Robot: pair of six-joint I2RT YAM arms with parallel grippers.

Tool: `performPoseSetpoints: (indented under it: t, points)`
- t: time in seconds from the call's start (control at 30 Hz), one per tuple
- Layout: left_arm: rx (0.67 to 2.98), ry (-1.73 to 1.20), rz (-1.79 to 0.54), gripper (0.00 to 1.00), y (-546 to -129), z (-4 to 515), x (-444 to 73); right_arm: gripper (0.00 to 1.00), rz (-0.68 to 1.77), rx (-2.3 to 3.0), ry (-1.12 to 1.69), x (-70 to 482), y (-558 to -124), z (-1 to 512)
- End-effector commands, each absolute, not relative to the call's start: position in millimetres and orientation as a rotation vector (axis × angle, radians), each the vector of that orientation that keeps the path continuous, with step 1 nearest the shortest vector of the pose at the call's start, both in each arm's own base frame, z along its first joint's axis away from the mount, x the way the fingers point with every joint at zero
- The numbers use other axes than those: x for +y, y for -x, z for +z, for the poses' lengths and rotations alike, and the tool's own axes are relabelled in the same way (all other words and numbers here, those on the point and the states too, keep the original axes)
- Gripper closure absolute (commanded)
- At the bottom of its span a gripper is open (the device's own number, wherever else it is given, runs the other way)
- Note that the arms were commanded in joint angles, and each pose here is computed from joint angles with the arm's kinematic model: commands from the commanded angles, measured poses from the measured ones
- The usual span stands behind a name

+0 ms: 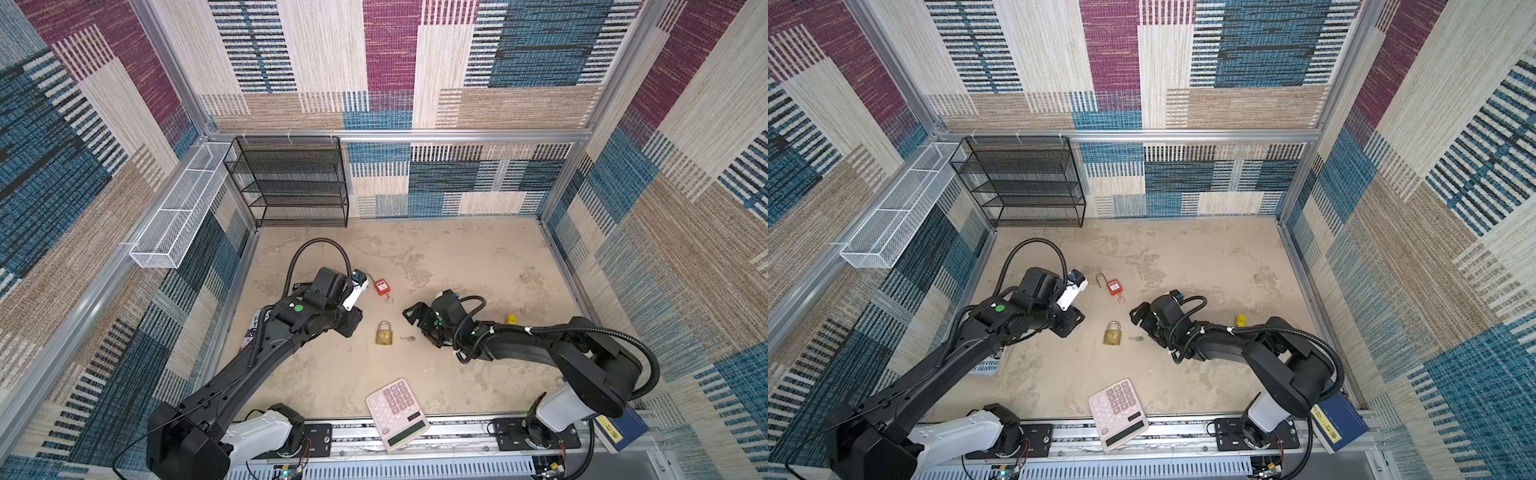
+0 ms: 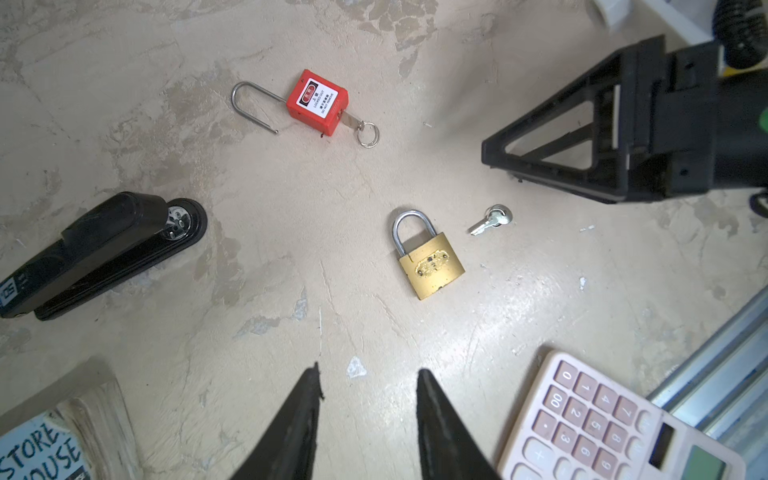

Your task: Lock with the key

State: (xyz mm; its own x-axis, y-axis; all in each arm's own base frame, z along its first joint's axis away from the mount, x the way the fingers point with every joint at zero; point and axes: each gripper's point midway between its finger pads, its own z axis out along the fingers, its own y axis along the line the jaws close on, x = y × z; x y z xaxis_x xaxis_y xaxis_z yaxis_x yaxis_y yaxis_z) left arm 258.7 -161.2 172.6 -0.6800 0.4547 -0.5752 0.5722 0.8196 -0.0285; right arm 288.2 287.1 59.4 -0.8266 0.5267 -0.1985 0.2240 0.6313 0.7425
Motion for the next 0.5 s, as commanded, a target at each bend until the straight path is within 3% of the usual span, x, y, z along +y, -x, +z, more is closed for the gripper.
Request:
performPoseSetpoints:
  t: [0.0, 0.47]
  points:
    - [2.437, -0.741, -0.26, 0.6, -258.8, 175.2, -158.0, 0.05, 1.141, 2.459, -0.448, 308.5, -290.6, 70.5]
    - [2.454, -0.735, -0.265, 0.6, -256.4, 170.1, -157.3, 0.05, 1.28, 2.536, -0.4, 321.7, -269.6, 64.0]
